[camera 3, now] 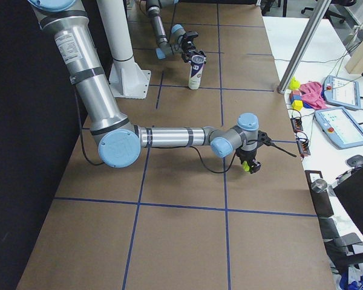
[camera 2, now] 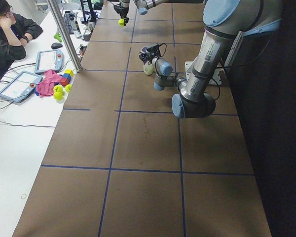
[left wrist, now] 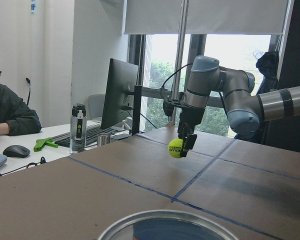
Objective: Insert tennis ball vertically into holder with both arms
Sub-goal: 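Carry the second ball with the right gripper above the can's opening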
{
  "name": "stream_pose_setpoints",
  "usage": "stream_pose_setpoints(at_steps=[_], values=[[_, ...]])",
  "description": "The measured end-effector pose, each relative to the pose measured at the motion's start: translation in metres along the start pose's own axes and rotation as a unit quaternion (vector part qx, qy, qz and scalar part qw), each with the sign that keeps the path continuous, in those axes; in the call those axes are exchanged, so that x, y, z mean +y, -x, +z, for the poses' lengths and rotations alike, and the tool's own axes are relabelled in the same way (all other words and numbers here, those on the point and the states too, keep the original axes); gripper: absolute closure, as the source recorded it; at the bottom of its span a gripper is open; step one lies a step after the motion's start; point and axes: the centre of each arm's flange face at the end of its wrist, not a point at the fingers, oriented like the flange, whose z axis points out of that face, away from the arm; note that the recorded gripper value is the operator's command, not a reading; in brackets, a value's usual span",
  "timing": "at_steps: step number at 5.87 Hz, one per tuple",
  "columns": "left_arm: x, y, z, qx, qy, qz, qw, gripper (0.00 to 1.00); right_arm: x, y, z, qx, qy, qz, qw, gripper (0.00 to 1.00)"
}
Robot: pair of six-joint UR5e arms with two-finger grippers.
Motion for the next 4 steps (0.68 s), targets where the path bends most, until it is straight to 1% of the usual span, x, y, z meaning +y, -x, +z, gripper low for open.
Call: stream_pose_setpoints(at_steps=[1,2,3,4], values=[[0.000,0.000,0.000,0.000,0.000,0.000,1.0000,0.13,-0.025,0.043,-0.030,-0.021,-0.034,0.040,0.9984,0.82],[-0.001,0.000,0.001,0.000,-0.001,0.000,1.0000,0.13,-0.047,0.097,-0.055,-0.051,-0.061,0.087,0.9931,0.82],[-0.001,-0.001,0.001,0.001,-0.001,0.000,1.0000,0.13,-0.070,0.157,-0.085,-0.083,-0.074,0.133,0.9848,0.83],[-0.002,-0.001,0.001,0.001,-0.002,-0.001,1.0000,0.13,-0.091,0.219,-0.123,-0.106,-0.068,0.167,0.9779,0.83]])
